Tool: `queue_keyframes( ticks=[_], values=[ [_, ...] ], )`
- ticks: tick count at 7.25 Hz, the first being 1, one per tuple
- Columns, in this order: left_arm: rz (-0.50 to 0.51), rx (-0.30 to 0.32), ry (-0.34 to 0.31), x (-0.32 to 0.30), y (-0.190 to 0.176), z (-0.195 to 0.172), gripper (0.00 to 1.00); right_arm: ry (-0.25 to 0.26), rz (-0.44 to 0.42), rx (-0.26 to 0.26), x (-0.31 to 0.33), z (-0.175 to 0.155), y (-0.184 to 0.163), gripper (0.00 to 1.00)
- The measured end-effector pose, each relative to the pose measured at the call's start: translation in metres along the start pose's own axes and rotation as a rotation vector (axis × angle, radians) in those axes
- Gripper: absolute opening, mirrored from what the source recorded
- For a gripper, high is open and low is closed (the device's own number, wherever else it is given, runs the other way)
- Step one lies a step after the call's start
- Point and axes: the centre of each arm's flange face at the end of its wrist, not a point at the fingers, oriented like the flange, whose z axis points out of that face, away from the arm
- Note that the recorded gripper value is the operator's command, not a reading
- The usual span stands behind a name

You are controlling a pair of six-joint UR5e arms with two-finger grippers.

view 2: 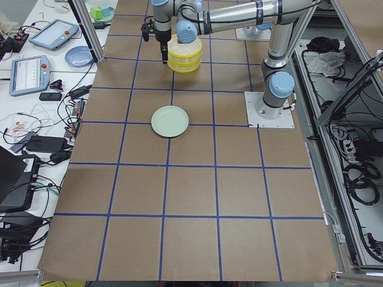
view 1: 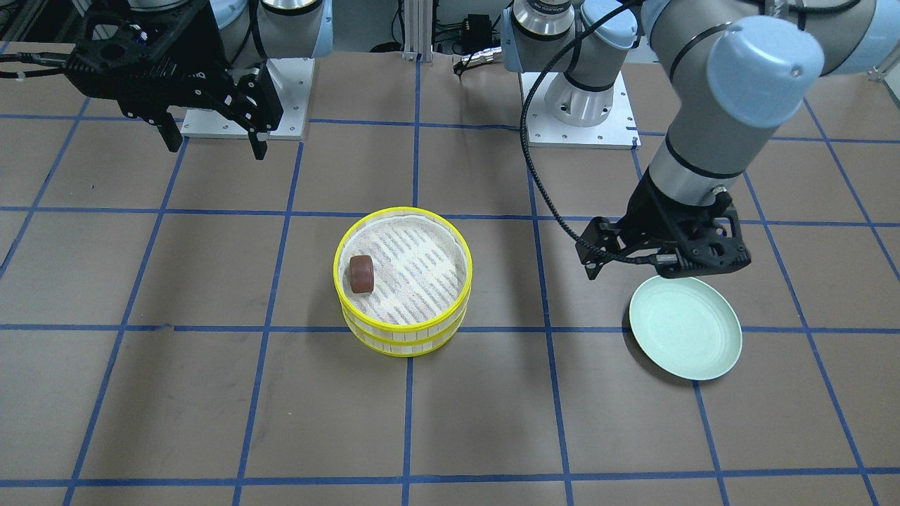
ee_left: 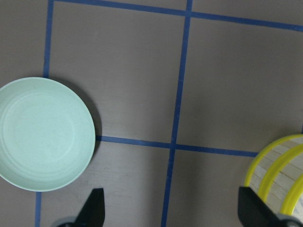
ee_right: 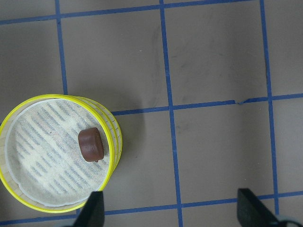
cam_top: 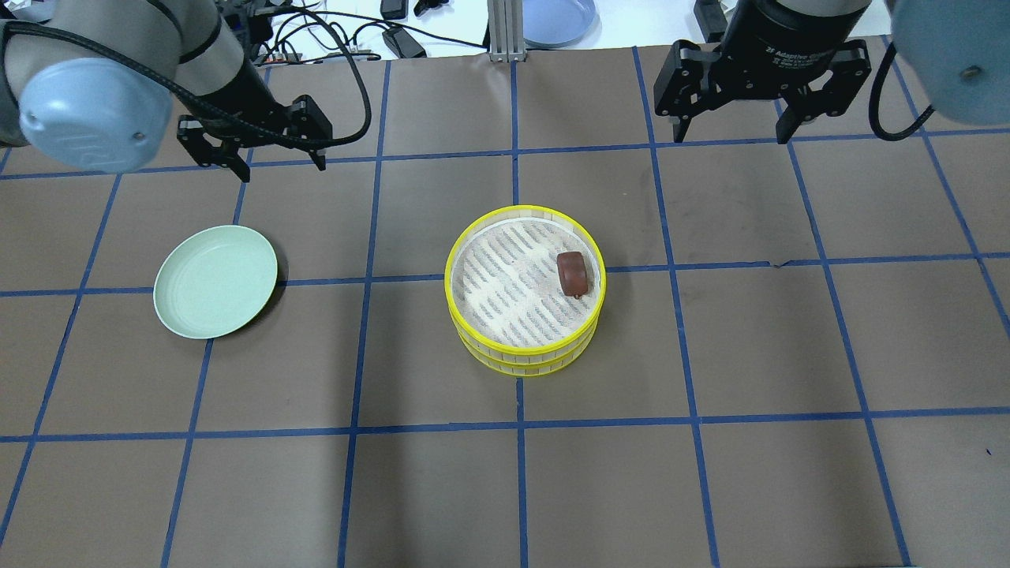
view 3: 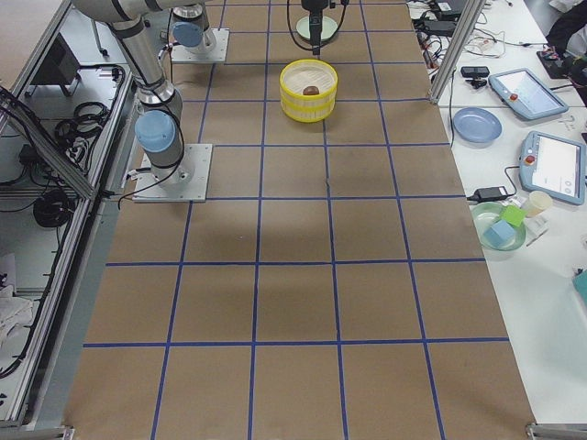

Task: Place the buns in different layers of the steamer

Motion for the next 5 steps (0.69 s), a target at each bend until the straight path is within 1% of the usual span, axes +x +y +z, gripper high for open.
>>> queue_keyframes(
  ticks=[2,3,5],
  values=[
    [-0.004,0.033,-0.024,-0.017,0.021,-0.054,1.00,0.000,-0.001,-0.002,0.000,0.001,0.000,1.00],
    [-0.007,0.058,-0.024,-0.019,0.032,-0.075,1.00,0.000,-0.002,-0.002,0.000,0.001,0.001,1.00],
    [-0.010,0.071,-0.011,-0.015,0.046,-0.088,1.00,0.000,-0.002,-0.003,-0.001,0.001,0.001,1.00]
  ],
)
